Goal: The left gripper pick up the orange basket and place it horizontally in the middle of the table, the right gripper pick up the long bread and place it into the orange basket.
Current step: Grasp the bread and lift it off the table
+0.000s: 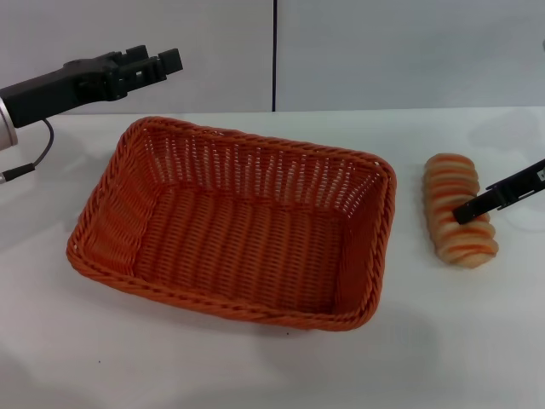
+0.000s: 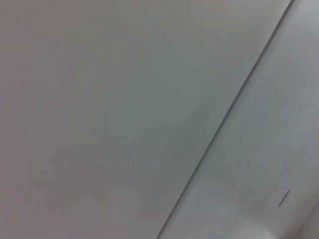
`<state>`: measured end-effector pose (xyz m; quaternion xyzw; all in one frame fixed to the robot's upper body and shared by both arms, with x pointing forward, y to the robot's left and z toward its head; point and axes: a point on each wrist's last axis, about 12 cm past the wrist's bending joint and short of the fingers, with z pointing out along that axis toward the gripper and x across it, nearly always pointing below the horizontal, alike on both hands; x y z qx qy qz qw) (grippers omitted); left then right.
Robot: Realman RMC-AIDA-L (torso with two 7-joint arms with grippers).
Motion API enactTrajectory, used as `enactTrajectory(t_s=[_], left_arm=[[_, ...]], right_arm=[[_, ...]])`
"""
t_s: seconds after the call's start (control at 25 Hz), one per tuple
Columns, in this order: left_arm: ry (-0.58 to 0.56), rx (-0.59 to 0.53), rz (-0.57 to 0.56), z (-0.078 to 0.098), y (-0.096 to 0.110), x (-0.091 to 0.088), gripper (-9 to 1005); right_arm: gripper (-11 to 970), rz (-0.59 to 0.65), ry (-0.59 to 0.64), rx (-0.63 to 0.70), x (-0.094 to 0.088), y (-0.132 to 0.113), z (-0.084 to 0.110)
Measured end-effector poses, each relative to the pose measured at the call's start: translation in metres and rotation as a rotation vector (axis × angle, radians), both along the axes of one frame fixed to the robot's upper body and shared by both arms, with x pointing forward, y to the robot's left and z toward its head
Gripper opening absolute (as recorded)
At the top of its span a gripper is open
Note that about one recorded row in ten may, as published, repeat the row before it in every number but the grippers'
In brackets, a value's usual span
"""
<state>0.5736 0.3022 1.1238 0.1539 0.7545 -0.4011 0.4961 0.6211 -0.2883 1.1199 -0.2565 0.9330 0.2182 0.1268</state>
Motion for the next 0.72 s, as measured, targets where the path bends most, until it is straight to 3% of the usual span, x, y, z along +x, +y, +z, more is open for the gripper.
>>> enactTrajectory(t_s=[0.72], left_arm=[[0.001,0.001,0.002,0.0,0.001,-0.001,781]], right_arm=[[268,-0.029,-0.072,0.017,-0.007,-0.015,0.015]])
